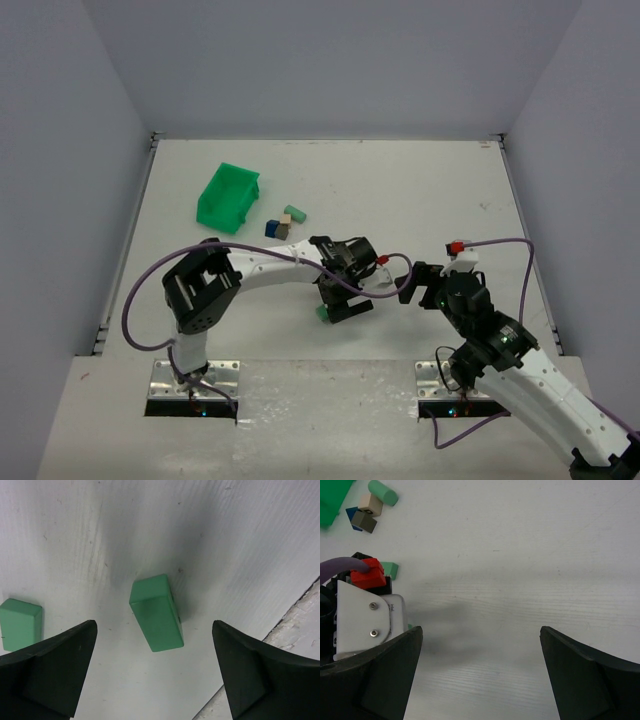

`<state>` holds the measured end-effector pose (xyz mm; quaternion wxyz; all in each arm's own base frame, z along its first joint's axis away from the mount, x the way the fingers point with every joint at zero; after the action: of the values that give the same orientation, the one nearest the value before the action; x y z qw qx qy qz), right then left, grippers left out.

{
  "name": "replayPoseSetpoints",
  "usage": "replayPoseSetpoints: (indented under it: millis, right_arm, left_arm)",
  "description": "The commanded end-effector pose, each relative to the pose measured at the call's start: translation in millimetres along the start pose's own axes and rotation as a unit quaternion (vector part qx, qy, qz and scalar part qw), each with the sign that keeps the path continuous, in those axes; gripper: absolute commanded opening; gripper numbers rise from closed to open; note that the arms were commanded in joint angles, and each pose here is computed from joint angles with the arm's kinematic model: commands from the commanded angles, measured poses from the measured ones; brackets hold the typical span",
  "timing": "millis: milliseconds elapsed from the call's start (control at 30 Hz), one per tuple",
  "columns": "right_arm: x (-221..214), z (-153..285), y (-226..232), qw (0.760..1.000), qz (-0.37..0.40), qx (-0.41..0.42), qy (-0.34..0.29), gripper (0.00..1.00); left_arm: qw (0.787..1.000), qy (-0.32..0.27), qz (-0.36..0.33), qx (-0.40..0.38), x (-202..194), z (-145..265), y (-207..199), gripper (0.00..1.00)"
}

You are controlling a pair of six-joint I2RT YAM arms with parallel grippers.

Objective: Build the wood block tower

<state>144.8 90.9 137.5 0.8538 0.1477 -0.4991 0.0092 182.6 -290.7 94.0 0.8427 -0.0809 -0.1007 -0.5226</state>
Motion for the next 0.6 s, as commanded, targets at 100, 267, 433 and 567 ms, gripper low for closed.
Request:
replayPoseSetpoints:
  millis: [100, 267, 433, 567]
  right_arm:
    - [3, -3, 1, 1.000, -0.009, 0.000, -0.013, 0.99]
    - [2, -4, 0, 1.000, -0.006, -0.006, -0.007, 0.99]
    - [2, -4, 0, 1.000, -0.007, -0.009, -0.008, 0.99]
    - [2, -5, -1, 1.000, -0.008, -0.013, -0.009, 0.99]
  left_arm:
    - [0.997, -0.050, 0.042, 0.041, -3, 18, -4, 1.00]
    - [0.991, -0.040, 0.075, 0.105, -20, 6, 5, 1.00]
    - [0.985, -0.048, 0.093, 0.136, -27, 6, 10, 1.00]
    - [0.975, -0.051, 0.108, 0.185, -32, 12, 19, 1.00]
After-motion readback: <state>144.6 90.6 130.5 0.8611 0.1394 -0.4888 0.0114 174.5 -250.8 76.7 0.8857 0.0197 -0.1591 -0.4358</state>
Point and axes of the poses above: each gripper's point midway between its finger pads, its own z axis back along the fingers, its own y axis along the line the jaws close on, x = y × z, the point moved 6 cm from there along z, back along the fingers, and after that the axes turned 6 degrees about z, right-handed, at the moved point
